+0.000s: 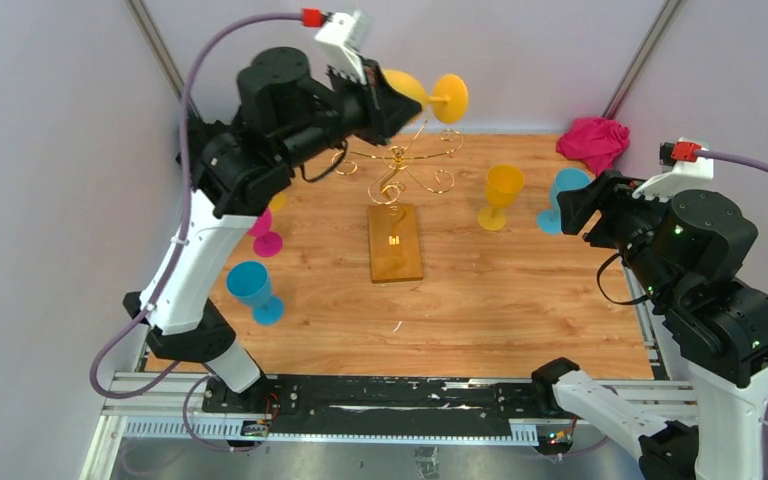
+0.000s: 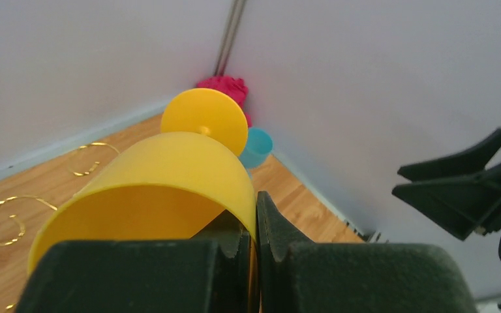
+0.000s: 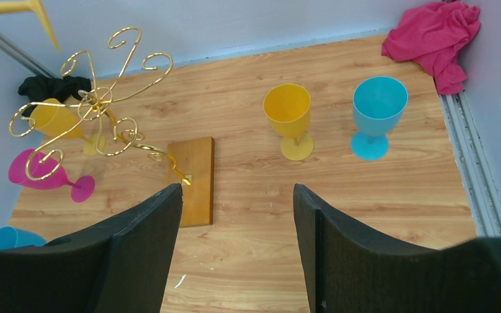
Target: Take the wine glass off the wine glass rack
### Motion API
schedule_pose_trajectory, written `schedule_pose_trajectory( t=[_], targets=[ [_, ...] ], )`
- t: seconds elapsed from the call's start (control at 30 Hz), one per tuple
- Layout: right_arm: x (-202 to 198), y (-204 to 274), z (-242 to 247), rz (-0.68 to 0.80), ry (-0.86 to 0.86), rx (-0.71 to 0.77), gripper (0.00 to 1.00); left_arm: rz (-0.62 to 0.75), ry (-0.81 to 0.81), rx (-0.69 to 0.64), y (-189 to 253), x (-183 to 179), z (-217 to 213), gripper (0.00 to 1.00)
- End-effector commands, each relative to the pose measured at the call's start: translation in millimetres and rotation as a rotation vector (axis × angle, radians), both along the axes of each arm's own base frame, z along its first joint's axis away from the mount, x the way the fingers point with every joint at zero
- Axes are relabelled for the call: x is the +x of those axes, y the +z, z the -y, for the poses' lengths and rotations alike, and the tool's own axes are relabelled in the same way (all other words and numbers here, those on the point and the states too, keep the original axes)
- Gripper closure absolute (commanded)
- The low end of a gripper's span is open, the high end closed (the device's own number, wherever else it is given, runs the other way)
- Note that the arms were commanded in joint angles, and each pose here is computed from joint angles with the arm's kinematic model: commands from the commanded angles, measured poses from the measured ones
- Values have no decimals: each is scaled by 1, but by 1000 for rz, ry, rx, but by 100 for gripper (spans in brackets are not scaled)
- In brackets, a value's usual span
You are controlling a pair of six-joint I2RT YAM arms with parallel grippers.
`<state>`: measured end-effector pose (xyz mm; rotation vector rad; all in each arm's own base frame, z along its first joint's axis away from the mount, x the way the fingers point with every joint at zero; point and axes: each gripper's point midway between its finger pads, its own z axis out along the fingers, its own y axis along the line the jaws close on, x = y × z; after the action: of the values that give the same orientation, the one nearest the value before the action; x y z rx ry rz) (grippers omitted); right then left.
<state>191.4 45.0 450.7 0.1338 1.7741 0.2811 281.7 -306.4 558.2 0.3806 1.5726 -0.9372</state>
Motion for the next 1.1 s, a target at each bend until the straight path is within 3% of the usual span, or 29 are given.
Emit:
schedule_pose_trajectory(
  t=[0.0, 0.2, 0.7, 1.07],
  targets=[
    [3, -10, 7, -22, -35, -41, 32, 74, -45, 166, -25, -23, 33, 100],
    [5, -14, 5, -32, -26, -44, 33, 101, -182, 273, -53, -59, 76, 100],
    [-4, -5, 16, 7, -56, -48, 36, -85, -284, 512, -173, -82, 127, 100],
    [-17, 3, 42, 29, -161, -74, 32, -207, -406, 651, -253, -95, 159, 100]
  ],
)
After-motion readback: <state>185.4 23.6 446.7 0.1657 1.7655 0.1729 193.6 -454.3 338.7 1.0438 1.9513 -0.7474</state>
